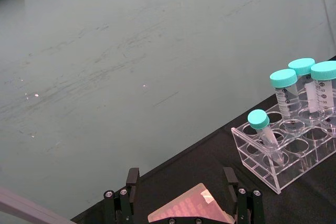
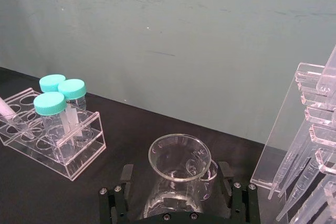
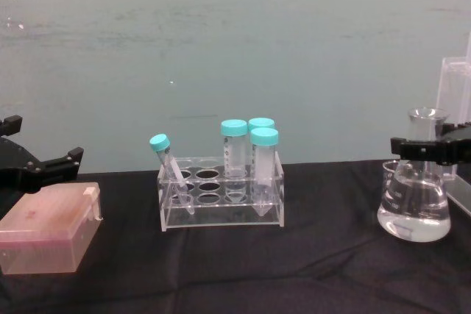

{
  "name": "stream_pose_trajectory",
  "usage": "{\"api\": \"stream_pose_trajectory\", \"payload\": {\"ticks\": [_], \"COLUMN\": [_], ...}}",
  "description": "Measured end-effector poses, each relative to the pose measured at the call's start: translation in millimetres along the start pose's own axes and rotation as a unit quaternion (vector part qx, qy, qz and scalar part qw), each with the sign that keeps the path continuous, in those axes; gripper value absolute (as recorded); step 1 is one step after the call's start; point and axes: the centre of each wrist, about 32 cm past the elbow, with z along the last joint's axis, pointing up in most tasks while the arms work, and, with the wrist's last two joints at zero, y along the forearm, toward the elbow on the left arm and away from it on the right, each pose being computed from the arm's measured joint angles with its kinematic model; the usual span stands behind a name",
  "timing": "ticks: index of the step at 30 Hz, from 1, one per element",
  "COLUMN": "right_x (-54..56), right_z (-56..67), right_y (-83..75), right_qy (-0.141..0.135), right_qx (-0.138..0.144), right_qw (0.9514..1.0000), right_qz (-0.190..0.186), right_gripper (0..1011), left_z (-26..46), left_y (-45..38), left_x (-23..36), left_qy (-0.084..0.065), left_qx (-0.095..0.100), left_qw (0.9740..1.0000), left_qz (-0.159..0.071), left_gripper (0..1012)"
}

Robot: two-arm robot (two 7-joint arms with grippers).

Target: Place the experimental apparatus aside using one hand.

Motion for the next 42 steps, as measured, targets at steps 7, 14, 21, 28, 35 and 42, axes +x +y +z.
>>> {"api": "stream_pose_trajectory", "payload": {"ticks": [7,14,21,28,35,42], "right_x": [-2.9,-5.0,-7.2,-8.5,-8.8,-6.8], "right_z": [1.1,3.2,5.0,6.8,8.7,8.8], "right_y": [-4.0,-10.4,-19.6,-29.7,-41.5,-51.4], "right_qy": [-0.004,-0.005,-0.004,-0.001,0.000,0.003], "right_qx": [0.001,0.004,0.007,0.007,0.006,0.001], "right_qw": [1.0000,1.0000,1.0000,1.0000,1.0000,1.0000], "right_qz": [-0.002,-0.005,-0.004,-0.002,-0.002,-0.008], "right_gripper": [1000,1000,1000,1000,1000,1000], "left_z": [0.0,0.0,0.0,0.0,0.0,0.0], "left_y": [0.0,0.0,0.0,0.0,0.0,0.0], "left_x": [0.0,0.0,0.0,0.0,0.0,0.0], "left_qy": [0.000,0.000,0.000,0.000,0.000,0.000], "left_qx": [0.000,0.000,0.000,0.000,0.000,0.000], "left_qw": [1.0000,1.0000,1.0000,1.0000,1.0000,1.0000], "left_qz": [0.000,0.000,0.000,0.000,0.000,0.000], "left_gripper": [1000,1000,1000,1000,1000,1000]}}
